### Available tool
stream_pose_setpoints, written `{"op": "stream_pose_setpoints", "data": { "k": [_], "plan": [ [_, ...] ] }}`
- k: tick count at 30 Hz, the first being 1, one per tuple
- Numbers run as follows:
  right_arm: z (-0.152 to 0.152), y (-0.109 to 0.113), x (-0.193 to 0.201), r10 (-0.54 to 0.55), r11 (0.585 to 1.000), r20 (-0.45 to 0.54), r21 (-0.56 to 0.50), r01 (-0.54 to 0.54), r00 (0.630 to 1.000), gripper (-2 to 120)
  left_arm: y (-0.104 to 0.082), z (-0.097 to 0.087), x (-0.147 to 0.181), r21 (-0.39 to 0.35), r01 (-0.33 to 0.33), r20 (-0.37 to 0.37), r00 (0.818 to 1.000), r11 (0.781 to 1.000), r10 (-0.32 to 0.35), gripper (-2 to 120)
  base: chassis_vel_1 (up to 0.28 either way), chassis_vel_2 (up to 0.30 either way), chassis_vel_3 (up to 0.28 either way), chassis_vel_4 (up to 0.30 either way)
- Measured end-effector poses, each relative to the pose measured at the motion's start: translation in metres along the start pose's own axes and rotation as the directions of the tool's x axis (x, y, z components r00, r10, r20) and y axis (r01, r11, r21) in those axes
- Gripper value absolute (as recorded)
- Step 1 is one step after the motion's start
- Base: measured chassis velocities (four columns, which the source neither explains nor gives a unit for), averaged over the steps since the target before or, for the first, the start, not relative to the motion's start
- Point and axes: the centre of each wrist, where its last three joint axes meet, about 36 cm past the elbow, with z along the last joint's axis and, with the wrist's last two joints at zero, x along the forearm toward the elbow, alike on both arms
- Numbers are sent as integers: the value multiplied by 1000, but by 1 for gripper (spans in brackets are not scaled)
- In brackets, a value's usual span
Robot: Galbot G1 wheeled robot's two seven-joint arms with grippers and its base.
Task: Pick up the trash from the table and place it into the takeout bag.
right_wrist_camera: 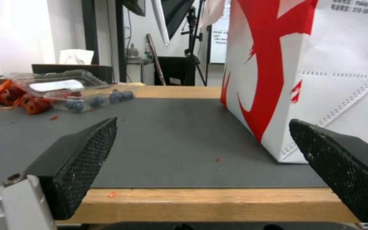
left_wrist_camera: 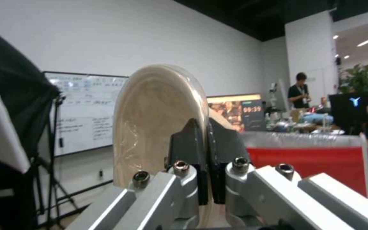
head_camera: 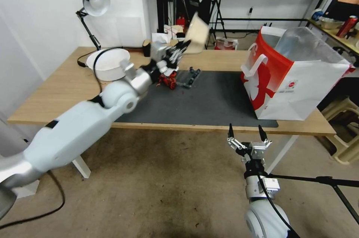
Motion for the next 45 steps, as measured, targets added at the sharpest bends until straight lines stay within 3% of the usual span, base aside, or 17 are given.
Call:
{"op": "stream_pose_setpoints", "data": {
  "k": [5,6,15,23,36,38,45],
  "plan": [
    [-1,-4,-1,12,1000,3,6,-12,1000,100,-15,-1,-42,25,-47,24,999,999,47,0,0,0,0,0],
    [-1,-7,-1,18,1000,3,8,-18,1000,100,-24,0,-63,38,-73,35,997,997,71,0,0,0,0,0],
    [1,-8,-2,26,1000,1,9,-26,1000,100,-52,-4,-118,46,-141,60,989,989,139,0,0,0,0,0],
    [4,-8,-2,29,1000,-2,7,-29,1000,100,-74,3,-147,62,-182,49,983,981,179,0,0,0,0,0],
    [4,-11,-3,37,999,3,9,-37,999,100,-116,32,-186,88,-246,15,969,965,246,0,0,0,0,0],
    [5,-11,-2,41,999,3,6,-41,999,100,-130,40,-194,99,-260,10,965,960,261,0,0,0,0,0],
    [6,-9,-2,44,999,4,1,-44,999,100,-140,51,-200,89,-260,-11,965,961,262,0,0,0,0,0]
  ]
}}
